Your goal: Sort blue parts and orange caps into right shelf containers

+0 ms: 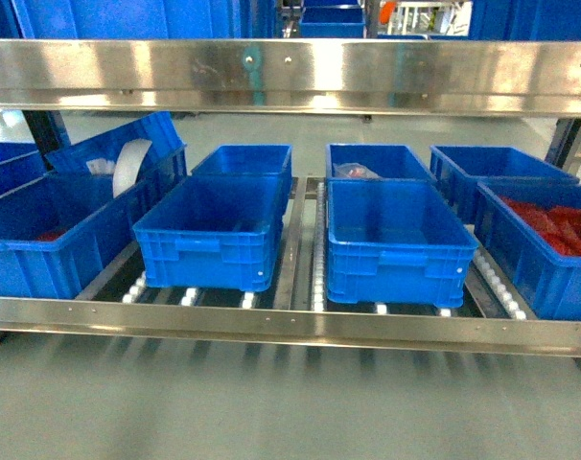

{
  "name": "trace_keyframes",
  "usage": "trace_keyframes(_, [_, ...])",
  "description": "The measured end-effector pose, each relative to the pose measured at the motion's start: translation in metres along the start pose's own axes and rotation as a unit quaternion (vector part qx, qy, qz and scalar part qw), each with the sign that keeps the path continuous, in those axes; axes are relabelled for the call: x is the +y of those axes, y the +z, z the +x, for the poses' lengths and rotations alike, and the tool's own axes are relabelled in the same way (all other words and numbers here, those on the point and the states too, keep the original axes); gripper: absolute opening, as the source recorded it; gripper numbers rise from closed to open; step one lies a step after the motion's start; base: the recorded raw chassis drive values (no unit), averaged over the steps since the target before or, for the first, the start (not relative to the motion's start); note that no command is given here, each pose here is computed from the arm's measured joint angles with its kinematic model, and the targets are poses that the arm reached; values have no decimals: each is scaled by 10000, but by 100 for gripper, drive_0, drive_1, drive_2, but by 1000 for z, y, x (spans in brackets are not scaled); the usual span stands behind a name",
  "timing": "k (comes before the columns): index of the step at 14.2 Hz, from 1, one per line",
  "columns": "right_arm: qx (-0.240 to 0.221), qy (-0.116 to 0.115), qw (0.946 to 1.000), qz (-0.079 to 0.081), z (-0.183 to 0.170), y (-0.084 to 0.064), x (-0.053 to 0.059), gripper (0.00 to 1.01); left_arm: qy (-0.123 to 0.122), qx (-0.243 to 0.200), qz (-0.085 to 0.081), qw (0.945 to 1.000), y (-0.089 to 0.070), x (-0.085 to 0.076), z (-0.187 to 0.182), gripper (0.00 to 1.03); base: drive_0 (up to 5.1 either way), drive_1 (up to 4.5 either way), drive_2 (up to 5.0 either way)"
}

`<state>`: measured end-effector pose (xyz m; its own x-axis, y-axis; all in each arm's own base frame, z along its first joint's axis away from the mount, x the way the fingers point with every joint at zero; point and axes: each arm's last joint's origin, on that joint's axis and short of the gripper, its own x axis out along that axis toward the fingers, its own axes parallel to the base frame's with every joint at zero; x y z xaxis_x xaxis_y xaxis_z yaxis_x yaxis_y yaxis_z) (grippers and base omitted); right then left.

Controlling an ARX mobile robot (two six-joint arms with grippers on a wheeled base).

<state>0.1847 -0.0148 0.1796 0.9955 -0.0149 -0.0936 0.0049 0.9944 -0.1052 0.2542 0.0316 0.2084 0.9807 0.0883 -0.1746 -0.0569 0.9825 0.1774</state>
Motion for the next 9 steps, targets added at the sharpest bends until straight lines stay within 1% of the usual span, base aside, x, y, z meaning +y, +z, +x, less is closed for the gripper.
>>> trace_keyframes(9, [4, 2, 10000, 0, 0, 0, 0, 43, -1, 6, 0, 10000, 0, 0, 0, 44, 0, 0, 0])
